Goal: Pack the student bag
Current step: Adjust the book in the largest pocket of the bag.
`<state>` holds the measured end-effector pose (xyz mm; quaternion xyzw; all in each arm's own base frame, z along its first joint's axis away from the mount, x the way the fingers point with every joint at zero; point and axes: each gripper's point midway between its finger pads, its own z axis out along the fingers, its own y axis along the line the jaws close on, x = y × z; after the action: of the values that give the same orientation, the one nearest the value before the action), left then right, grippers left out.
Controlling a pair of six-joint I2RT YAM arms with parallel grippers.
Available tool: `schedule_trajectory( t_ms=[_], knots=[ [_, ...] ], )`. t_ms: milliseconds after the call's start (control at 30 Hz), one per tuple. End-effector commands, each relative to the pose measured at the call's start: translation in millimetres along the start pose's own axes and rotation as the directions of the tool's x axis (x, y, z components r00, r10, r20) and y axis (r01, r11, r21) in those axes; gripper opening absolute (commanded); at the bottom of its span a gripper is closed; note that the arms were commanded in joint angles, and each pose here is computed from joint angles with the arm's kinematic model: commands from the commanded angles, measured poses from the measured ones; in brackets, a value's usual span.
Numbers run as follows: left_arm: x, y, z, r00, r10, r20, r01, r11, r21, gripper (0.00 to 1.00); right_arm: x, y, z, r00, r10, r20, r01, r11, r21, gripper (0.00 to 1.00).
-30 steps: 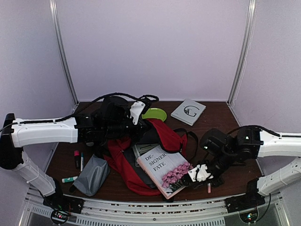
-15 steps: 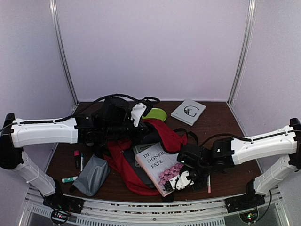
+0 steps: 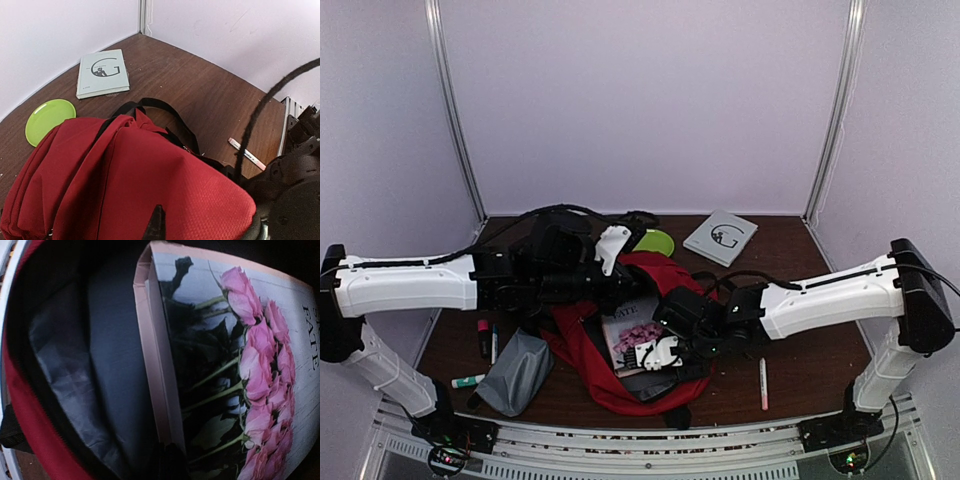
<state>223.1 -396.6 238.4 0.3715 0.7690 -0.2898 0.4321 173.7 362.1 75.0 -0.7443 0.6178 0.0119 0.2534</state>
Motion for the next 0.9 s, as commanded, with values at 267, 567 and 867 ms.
schedule_trajectory(
  t_ms=[267, 567, 867],
  knots=[
    [-31.0, -10.8, -27.5, 0.992, 0.018, 0.121, -0.022, 0.999, 0.038, 0.0, 2.1, -85.3, 19.7, 0.997, 0.066, -0.046, -0.048, 0.95, 0.309, 0.0],
    [-26.6, -7.9, -26.3, 0.993, 0.015, 0.116, -0.018, 1.0, 0.024, 0.0, -6.1, -86.7, 31.1, 0.997, 0.062, -0.037, -0.049, 0.955, 0.293, 0.0],
    [-28.9, -4.8, -26.0, 0.993, 0.023, 0.12, -0.024, 1.0, 0.005, 0.0, -55.1, -39.0, 5.4, 0.982, 0.016, 0.186, -0.015, 1.0, -0.006, 0.02]
  ],
)
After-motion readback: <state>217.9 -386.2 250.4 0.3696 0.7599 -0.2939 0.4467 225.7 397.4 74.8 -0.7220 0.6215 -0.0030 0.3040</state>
